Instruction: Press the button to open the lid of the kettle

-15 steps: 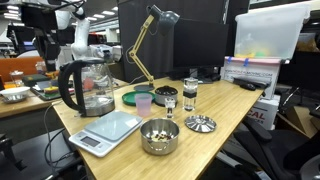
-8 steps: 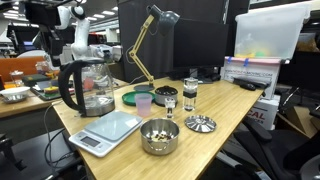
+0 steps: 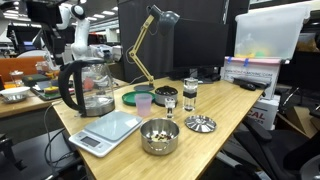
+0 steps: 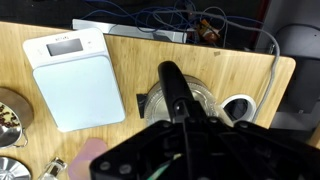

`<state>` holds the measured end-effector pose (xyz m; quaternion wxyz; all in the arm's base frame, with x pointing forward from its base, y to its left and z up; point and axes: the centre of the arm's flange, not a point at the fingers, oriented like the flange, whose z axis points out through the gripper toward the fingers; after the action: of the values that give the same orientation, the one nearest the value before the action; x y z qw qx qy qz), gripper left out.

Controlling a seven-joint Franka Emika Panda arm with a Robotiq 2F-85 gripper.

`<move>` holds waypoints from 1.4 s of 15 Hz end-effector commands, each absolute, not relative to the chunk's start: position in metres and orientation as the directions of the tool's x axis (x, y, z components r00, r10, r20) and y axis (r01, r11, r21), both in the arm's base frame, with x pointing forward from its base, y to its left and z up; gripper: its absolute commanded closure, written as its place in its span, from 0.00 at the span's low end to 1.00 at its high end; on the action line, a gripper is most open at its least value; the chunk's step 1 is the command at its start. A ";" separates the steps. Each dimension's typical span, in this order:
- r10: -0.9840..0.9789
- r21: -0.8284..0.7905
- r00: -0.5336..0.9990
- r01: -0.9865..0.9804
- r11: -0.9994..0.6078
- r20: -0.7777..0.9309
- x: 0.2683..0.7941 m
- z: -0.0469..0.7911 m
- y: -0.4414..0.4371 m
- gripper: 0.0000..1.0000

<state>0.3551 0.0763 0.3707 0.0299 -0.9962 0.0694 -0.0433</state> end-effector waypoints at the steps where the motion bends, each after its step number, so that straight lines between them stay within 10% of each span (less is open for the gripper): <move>1: -0.174 -0.052 0.981 -0.170 -0.984 0.084 0.353 0.365 0.073 1.00; 21: -0.260 -0.084 0.965 -0.256 -0.963 0.038 0.368 0.333 0.069 1.00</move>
<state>0.3556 0.0741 0.3650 0.0335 -0.9919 0.1181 -0.0340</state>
